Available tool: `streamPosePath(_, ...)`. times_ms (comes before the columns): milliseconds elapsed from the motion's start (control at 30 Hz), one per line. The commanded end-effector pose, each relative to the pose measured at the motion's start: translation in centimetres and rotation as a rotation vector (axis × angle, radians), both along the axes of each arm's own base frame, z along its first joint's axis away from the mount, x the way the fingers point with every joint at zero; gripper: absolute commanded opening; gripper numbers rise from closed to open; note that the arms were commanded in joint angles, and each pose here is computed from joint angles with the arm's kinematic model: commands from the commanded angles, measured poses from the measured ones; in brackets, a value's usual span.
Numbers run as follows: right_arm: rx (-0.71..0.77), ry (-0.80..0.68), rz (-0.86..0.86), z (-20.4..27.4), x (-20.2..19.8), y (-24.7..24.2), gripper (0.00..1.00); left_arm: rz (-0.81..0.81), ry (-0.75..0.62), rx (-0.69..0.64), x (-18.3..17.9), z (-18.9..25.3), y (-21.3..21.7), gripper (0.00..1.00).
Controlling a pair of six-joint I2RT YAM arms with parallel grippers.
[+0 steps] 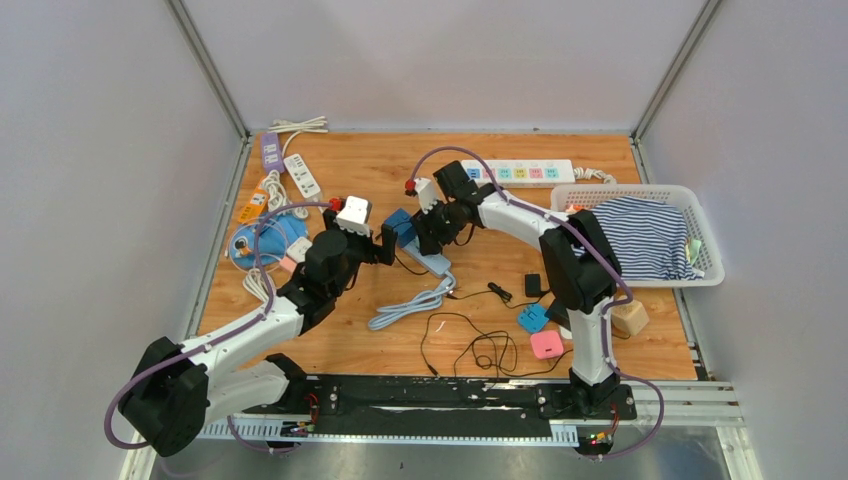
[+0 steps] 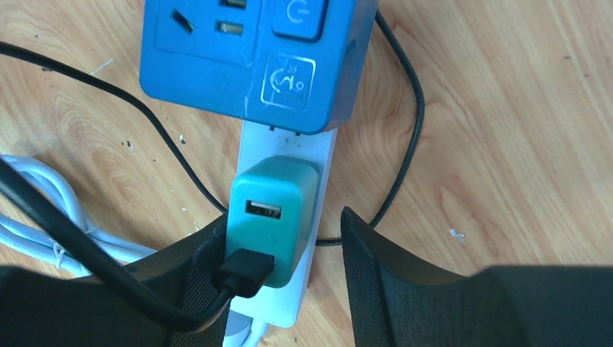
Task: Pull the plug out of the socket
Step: Remove the plug from the socket.
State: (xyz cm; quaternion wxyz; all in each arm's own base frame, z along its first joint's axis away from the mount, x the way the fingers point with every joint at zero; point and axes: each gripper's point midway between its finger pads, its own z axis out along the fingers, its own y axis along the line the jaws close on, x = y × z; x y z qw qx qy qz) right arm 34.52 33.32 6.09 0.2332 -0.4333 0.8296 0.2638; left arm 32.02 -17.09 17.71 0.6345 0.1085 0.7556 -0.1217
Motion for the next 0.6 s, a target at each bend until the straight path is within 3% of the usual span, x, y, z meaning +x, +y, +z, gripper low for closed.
streamPosePath(0,-0.001,-0.026,0.019,0.3,0.7,0.7,0.56,0.032,-0.012,0.010,0.1,0.0,0.8,1.00)
streamPosePath(167,0.005,-0.027,0.025,0.6,0.8,1.0,0.55,0.038,-0.020,0.008,-0.1,0.1,1.1,1.00)
streamPosePath(267,0.003,-0.031,0.035,0.4,0.9,1.0,0.44,0.039,-0.020,0.010,-0.1,0.1,1.2,1.00)
streamPosePath(400,-0.027,-0.050,0.060,-0.2,1.0,0.5,0.22,0.039,-0.010,0.018,0.0,-0.3,1.1,1.00)
streamPosePath(567,-0.090,-0.123,0.101,-0.7,1.9,-2.5,0.08,0.035,0.006,0.019,0.2,-0.8,0.8,1.00)
